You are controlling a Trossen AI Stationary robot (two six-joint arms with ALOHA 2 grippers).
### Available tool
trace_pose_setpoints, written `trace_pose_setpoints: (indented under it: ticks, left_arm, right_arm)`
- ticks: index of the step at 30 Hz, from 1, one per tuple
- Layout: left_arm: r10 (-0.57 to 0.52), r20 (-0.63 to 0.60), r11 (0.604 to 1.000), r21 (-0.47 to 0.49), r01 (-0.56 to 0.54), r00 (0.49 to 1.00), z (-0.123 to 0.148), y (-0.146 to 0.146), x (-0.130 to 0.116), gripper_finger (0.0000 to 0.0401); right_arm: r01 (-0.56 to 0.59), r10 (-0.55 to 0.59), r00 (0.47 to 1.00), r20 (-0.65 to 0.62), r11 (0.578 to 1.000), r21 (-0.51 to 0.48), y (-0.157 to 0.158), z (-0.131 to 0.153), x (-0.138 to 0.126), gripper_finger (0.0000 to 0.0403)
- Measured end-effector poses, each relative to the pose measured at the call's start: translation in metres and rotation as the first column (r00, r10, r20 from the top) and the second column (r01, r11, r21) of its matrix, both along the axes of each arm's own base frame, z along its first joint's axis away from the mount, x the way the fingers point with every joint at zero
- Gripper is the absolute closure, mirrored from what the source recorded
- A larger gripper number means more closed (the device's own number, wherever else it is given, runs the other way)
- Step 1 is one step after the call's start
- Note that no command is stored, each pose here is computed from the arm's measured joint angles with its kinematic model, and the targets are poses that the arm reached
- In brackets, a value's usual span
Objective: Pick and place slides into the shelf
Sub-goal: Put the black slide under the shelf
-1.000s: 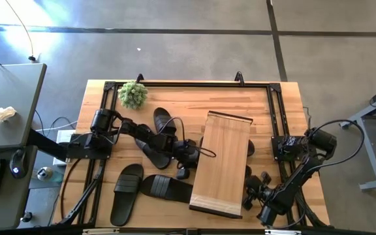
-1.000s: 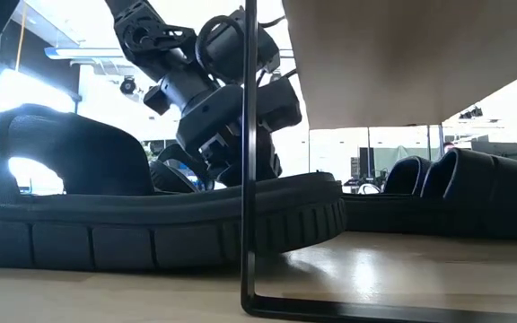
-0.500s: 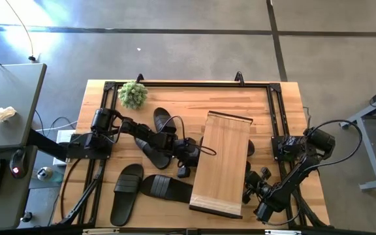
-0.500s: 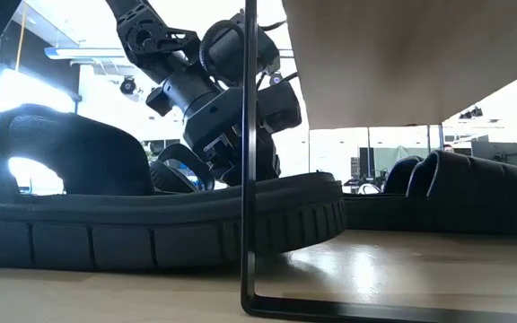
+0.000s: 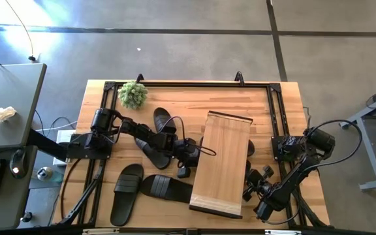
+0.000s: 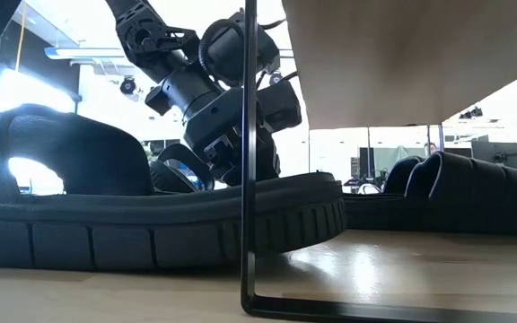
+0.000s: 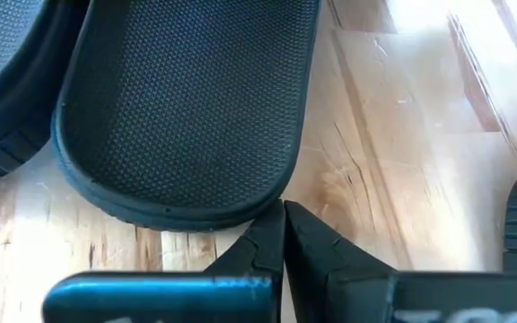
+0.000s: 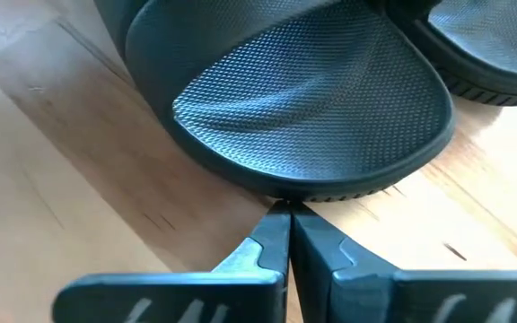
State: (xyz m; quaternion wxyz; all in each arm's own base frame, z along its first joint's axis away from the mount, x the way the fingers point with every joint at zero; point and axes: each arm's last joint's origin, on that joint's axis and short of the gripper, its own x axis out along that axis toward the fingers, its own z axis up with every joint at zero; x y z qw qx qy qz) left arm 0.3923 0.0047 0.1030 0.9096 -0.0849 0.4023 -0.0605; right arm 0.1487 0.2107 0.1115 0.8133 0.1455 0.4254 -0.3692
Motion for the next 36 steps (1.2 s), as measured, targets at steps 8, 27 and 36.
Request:
trace_pose_setpoints:
  ticks: [8, 27, 36]
  left_arm:
    - [0.021, -0.016, 1.000, -0.015, -0.021, 1.000, -0.0002, -0.0001, -0.0008, 0.0401]
    - [0.068, -0.067, 0.997, -0.038, -0.071, 0.995, -0.0013, 0.0005, -0.0036, 0.0400]
    - [0.078, -0.093, 0.997, 0.025, -0.076, 0.993, -0.0013, 0.0014, -0.0066, 0.0401]
  right_arm:
    - [0.009, -0.008, 0.999, -0.031, 1.000, 0.013, 0.0000, -0.0003, -0.0010, 0.0403]
    - [0.021, -0.019, 0.996, -0.087, 1.000, 0.021, -0.0003, 0.0008, -0.0034, 0.0403]
    - [0.023, -0.021, 0.996, -0.087, 0.999, 0.024, -0.0002, 0.0007, -0.0034, 0.0403]
